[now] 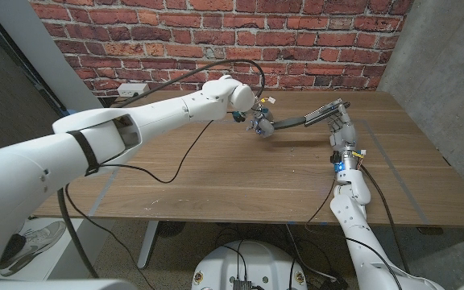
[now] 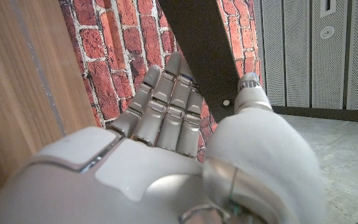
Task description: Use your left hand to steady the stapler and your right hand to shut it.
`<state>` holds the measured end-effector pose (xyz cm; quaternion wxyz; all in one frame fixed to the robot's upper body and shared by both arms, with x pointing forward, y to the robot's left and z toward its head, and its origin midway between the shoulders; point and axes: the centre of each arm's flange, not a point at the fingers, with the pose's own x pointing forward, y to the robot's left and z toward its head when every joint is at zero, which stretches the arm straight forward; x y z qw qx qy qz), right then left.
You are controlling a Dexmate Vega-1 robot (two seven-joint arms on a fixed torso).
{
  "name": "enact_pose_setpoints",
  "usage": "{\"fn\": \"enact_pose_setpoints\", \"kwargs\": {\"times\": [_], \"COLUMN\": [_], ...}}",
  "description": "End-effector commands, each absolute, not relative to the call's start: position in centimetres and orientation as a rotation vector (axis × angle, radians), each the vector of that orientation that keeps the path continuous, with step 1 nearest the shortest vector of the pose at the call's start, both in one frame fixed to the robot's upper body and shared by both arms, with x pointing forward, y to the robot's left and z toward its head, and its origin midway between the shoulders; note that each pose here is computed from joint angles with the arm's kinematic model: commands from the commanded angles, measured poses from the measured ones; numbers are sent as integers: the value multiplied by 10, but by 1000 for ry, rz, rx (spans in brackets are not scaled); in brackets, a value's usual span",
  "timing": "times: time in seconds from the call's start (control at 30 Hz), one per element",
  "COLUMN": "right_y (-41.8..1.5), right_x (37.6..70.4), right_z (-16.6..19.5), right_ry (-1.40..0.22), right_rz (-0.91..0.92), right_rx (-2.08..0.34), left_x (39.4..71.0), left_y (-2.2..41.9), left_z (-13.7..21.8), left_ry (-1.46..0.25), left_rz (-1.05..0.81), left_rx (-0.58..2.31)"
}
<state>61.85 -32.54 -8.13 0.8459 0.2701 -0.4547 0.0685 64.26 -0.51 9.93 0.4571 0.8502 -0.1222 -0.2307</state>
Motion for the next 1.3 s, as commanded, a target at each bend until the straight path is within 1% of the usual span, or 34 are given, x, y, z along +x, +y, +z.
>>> {"fn": "enact_pose_setpoints", "kwargs": {"times": [0.03,0.47,0.8,1.03,1.3], "right_y": [-325,-327,-327,-327,-328], "right_x": [615,611,611,612,612], "right_z": [-82,-86,-86,-87,-87], "right_ry": [-943,-960,-994,-1020,-1034], "right_rz": [128,55,62,77,93], "right_rx": [552,559,613,694,717], "left_x": [638,637,635,633,630], "left_y": [-10,-9,-7,3,22], "left_z": [94,97,101,108,115], "left_ry": [-306,-309,-359,-389,-438], "left_rz": [-531,-536,-514,-513,-522], "left_rx": [2170,2136,2088,1985,1834]}}
